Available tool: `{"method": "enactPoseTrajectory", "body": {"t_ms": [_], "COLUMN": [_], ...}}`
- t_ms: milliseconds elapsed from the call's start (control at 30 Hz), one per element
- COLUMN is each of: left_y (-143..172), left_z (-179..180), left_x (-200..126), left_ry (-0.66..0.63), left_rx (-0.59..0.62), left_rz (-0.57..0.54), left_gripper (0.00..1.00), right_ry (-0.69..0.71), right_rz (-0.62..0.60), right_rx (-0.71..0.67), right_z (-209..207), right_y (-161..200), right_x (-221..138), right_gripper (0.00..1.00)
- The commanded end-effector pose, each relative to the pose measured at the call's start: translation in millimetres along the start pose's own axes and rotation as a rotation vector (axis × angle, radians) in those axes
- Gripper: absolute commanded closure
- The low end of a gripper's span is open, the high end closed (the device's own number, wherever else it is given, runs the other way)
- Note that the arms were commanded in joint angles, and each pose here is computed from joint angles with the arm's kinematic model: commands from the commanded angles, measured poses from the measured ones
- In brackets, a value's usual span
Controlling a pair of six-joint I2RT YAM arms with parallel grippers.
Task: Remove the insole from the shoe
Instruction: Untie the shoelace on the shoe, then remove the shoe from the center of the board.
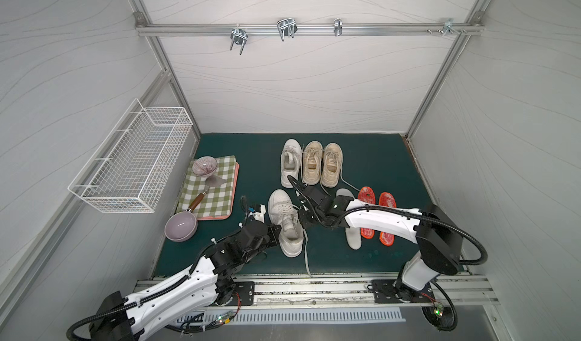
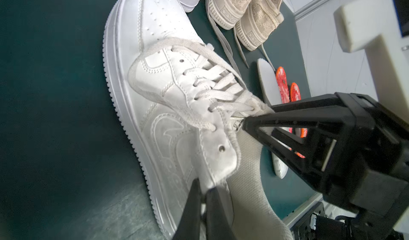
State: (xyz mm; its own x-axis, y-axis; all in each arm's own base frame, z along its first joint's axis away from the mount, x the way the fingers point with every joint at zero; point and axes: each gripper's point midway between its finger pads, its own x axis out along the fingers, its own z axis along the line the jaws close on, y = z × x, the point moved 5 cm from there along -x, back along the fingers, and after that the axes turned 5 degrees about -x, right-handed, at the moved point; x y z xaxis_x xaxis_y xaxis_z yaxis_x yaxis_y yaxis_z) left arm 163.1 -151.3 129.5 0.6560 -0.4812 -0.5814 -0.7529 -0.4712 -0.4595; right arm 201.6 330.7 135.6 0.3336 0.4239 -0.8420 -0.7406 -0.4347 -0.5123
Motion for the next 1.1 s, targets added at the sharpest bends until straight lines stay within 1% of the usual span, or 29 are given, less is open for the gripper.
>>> {"method": "enactPoseTrajectory", "body": {"t_ms": [0, 133, 200, 267, 367, 433, 467, 600, 700, 767, 867, 967, 1067], "left_y": [-4, -7, -8, -8, -10, -11, -10, -7, -5, -4, -2, -1, -1], "left_z": [22, 10, 2, -5, -14, -17, -18, -25, -31, -35, -39, -39, -39], "left_x": [0, 2, 4, 6, 5, 4, 4, 7, 10, 12, 13, 12, 12], "left_ry": [-0.121, -0.089, -0.071, -0.058, -0.064, -0.064, -0.06, -0.037, -0.017, -0.002, 0.016, 0.023, 0.03], "left_rx": [-0.038, -0.011, -0.005, -0.004, 0.003, -0.005, -0.006, -0.014, -0.018, -0.019, -0.021, -0.034, -0.045], "left_rz": [-0.056, -0.042, -0.031, -0.027, -0.042, -0.054, -0.055, -0.058, -0.054, -0.052, -0.052, -0.058, -0.063], "left_gripper": [1.0, 1.0, 1.0, 1.0, 1.0, 1.0, 1.0, 1.0, 1.0, 1.0, 1.0, 1.0, 1.0], "right_ry": [0.325, 0.291, 0.226, 0.136, 0.051, 0.02, -0.004, -0.073, -0.119, -0.156, -0.201, -0.211, -0.192], "right_rz": [0.146, 0.128, 0.117, 0.1, 0.062, 0.046, 0.04, 0.022, 0.032, 0.041, 0.076, 0.117, 0.145], "right_rx": [0.023, -0.003, -0.042, -0.11, -0.208, -0.239, -0.257, -0.294, -0.303, -0.299, -0.261, -0.219, -0.2], "right_z": [-66, -57, -44, -24, 3, 14, 20, 37, 50, 60, 70, 75, 76], "right_y": [35, 29, 25, 19, 14, 11, 10, 9, 14, 17, 23, 27, 29], "right_x": [4, 2, -1, -11, -32, -48, -55, -83, -95, -98, -91, -78, -64], "right_gripper": [0.77, 0.77, 0.76, 0.73, 0.64, 0.61, 0.61, 0.65, 0.66, 0.67, 0.67, 0.69, 0.7]}}
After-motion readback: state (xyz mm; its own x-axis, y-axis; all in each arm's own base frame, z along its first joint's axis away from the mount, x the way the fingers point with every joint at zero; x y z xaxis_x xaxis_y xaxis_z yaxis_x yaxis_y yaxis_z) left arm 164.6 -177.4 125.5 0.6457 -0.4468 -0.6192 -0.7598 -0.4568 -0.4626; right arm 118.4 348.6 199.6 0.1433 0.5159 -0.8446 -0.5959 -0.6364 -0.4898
